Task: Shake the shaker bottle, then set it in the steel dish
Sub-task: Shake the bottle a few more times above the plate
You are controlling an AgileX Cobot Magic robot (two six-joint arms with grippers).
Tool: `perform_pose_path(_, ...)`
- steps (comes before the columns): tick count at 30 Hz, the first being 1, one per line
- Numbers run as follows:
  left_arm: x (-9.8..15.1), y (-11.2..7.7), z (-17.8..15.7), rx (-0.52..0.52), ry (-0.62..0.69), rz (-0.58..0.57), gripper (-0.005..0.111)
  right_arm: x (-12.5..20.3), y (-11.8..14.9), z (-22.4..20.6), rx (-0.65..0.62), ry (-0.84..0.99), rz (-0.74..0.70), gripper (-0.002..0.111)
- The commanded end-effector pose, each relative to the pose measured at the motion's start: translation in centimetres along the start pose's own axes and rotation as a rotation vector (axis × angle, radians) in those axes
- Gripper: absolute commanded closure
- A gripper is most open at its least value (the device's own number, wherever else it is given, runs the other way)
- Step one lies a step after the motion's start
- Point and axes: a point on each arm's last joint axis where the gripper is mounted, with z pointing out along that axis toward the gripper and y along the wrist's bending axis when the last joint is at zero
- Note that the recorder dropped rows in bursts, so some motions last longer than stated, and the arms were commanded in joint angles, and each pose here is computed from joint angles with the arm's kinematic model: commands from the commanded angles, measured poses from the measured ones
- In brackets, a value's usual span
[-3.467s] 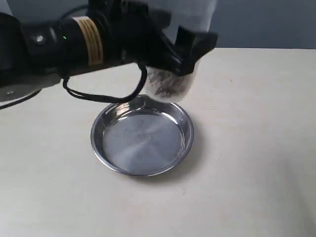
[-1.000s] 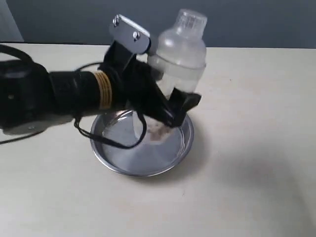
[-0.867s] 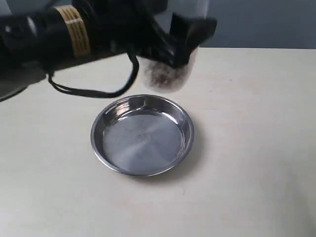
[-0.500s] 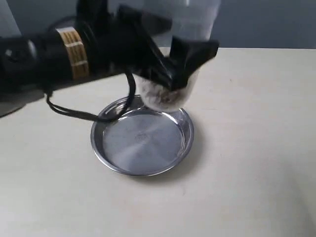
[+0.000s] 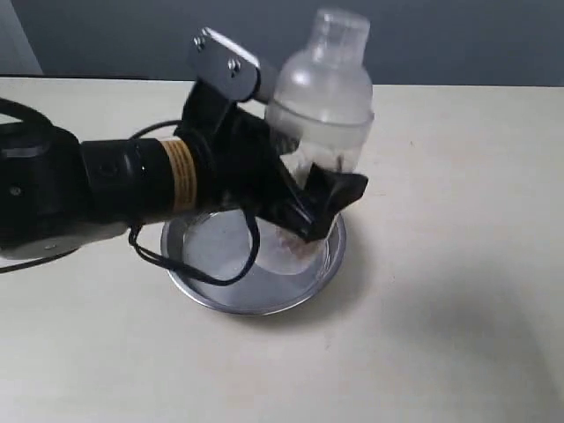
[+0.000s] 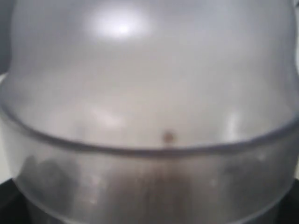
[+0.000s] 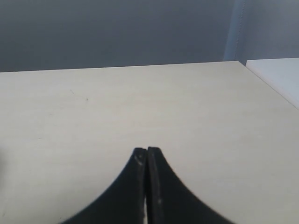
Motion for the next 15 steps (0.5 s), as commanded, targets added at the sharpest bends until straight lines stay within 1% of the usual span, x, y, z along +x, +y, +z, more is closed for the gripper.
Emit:
perform_pose_path(1,-8.7,-2.1,-4.2,0.058,-0.352,0.143,0.106,-0.1,0.0,0.0,0.004,-0.016,-0.001,0.109)
perform_pose_path(2,-8.9,-1.6,-4.3,-0.010,-0.281,0.121,0.106,-0.1,0.0,0.0,0.004,-0.016,-0.001,0.109)
perform_pose_path(3,-5.7,-0.5,-2.4,-0.064,-0.115,0.053,0.106,-0.1,0.0,0.0,0.004,-0.016,-0.001,0.109)
perform_pose_path(4,-1.0,0.5,-0.3,-0.082,0.049,0.012,0.106,-0.1,0.0,0.0,0.004,-0.016,-0.001,0.109)
perform_pose_path(5,3.0,1.2,1.2,-0.087,0.155,-0.053,0.106,-0.1,0.0,0.0,0.004,-0.016,-0.001,0.109)
perform_pose_path(6,3.6,1.1,1.7,-0.061,0.138,-0.108,0.106,-0.1,0.0,0.0,0.004,-0.016,-0.001,0.109)
perform_pose_path(7,1.5,0.5,1.1,-0.013,0.044,-0.085,0.106,-0.1,0.0,0.0,0.004,-0.016,-0.001,0.109)
perform_pose_path(8,-3.3,-1.0,-1.1,0.074,-0.169,-0.008,0.106,-0.1,0.0,0.0,0.004,-0.016,-0.001,0.109)
perform_pose_path(9,-6.8,-1.6,-3.1,0.076,-0.281,0.060,0.106,-0.1,0.0,0.0,0.004,-0.016,-0.001,0.109)
perform_pose_path(10,-7.1,-1.6,-3.4,0.058,-0.279,0.088,0.106,-0.1,0.0,0.0,0.004,-0.016,-0.001,0.109)
perform_pose_path(11,-6.1,-1.3,-3.1,0.038,-0.232,0.086,0.106,-0.1,0.0,0.0,0.004,-0.016,-0.001,0.109)
perform_pose_path(12,-4.0,-0.7,-2.0,0.011,-0.136,0.071,0.106,-0.1,0.0,0.0,0.004,-0.016,-0.001,0.109)
perform_pose_path(13,-1.3,0.0,-0.7,-0.011,-0.031,0.055,0.106,-0.1,0.0,0.0,0.004,-0.016,-0.001,0.109)
perform_pose_path(14,0.4,0.6,0.2,-0.024,0.028,0.031,0.106,-0.1,0.0,0.0,0.004,-0.016,-0.001,0.109)
perform_pose_path(15,1.2,0.8,0.9,-0.021,0.045,-0.003,0.106,-0.1,0.0,0.0,0.004,-0.016,-0.001,0.109)
